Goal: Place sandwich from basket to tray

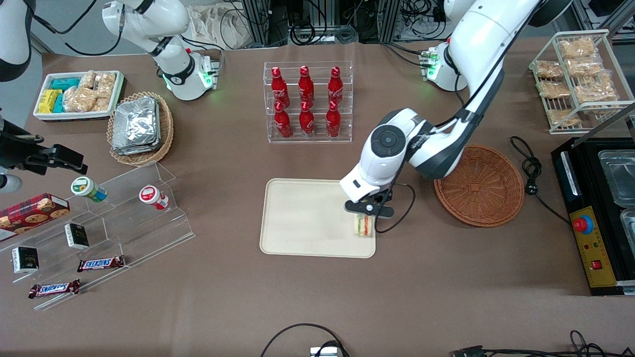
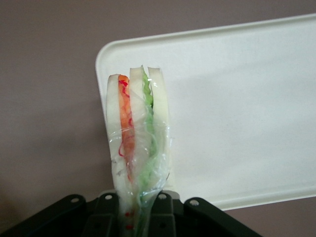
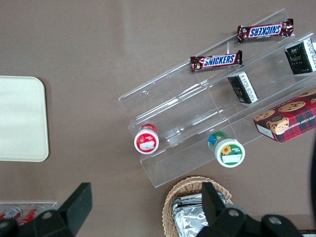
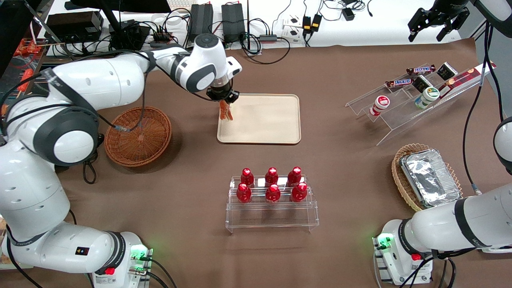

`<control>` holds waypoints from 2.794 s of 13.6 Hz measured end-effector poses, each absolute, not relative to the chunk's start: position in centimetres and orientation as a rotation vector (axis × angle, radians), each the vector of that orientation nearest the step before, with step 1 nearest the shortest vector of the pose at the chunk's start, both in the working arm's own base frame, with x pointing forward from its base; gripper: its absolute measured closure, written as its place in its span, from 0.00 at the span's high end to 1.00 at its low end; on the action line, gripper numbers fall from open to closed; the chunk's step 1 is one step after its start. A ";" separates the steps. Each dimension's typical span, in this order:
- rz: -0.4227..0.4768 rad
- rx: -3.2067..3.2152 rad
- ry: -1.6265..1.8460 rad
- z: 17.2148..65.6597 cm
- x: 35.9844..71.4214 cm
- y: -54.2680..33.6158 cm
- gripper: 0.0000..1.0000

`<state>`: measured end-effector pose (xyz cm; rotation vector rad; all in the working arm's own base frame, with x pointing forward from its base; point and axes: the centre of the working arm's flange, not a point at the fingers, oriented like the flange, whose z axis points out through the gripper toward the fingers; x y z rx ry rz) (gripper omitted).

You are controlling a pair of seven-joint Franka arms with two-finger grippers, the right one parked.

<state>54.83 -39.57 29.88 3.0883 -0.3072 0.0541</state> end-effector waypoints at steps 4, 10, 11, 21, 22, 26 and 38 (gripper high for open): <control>-0.006 3.116 -0.344 26.0 54.4 -40.0 0.16; -0.058 3.124 -0.373 23.5 53.6 -40.5 0.17; -0.066 3.125 -0.370 23.2 53.4 -40.8 0.19; -0.029 3.153 -0.274 24.0 55.0 -40.8 0.96; -0.022 3.174 -0.188 25.3 56.1 -40.3 1.00; 0.061 3.252 0.111 31.8 61.7 -35.3 1.00; 0.029 3.298 0.363 48.4 65.4 -12.6 1.00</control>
